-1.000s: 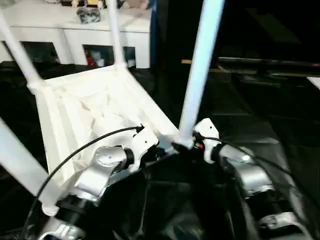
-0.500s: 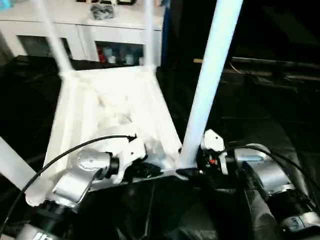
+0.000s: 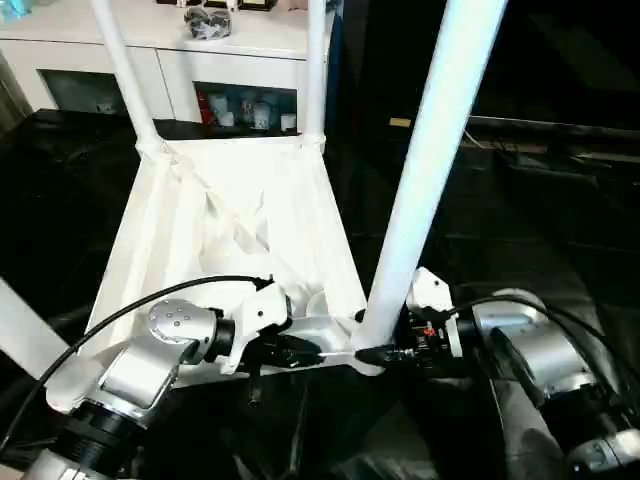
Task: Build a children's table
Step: Rotate leg to tighten
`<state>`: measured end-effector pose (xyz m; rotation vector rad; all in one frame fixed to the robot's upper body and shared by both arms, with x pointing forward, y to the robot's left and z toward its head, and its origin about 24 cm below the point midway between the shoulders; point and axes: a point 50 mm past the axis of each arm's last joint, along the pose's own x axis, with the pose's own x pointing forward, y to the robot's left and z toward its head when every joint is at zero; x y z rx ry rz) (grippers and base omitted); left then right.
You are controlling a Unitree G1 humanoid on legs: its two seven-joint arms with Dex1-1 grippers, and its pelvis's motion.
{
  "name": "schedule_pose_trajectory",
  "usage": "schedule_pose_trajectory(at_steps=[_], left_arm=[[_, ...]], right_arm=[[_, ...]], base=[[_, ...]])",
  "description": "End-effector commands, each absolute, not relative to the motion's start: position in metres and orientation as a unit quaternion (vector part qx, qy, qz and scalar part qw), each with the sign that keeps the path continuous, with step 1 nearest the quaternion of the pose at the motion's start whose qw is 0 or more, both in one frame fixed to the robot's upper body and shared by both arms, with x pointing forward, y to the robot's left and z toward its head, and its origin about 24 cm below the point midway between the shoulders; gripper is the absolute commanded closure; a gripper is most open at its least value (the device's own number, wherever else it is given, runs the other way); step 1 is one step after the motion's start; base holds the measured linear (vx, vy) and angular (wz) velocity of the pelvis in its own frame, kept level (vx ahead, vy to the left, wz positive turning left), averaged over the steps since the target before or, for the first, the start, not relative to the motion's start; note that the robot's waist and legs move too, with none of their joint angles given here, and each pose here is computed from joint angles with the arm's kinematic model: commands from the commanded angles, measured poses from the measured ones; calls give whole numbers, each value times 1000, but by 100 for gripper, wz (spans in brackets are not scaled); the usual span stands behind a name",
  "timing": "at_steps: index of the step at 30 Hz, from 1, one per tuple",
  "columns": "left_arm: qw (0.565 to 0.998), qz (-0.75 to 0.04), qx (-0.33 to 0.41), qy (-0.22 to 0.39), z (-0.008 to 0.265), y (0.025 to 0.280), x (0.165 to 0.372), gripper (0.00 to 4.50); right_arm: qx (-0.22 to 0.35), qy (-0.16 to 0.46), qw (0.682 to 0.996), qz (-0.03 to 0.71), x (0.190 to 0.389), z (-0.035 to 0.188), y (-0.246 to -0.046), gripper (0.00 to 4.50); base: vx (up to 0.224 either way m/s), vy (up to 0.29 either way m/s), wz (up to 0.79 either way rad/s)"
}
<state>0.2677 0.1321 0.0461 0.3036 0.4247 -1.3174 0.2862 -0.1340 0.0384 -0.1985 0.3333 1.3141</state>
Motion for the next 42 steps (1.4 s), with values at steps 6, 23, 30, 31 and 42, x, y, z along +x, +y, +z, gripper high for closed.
schedule_pose_trajectory(at_steps=[6, 23, 30, 31, 42], left_arm=[[817, -539, 148, 143, 54, 92, 288, 450], [811, -555, 139, 120, 59, 82, 287, 450], [776, -598, 149, 135, 59, 106, 279, 450], [766, -610, 149, 140, 59, 111, 276, 450], [725, -649, 150, 173, 60, 134, 267, 450]], right_arm=[[-64, 158, 888, 428, 312, 23, -97, 189], [-81, 129, 852, 501, 305, 34, -92, 66], [-98, 121, 792, 590, 294, 45, -112, 66], [-100, 123, 779, 607, 292, 47, -115, 66], [-101, 154, 708, 682, 283, 52, -130, 125]], base=[[-29, 2, -7], [0, 0, 0], [0, 0, 0], [0, 0, 0], [0, 0, 0]])
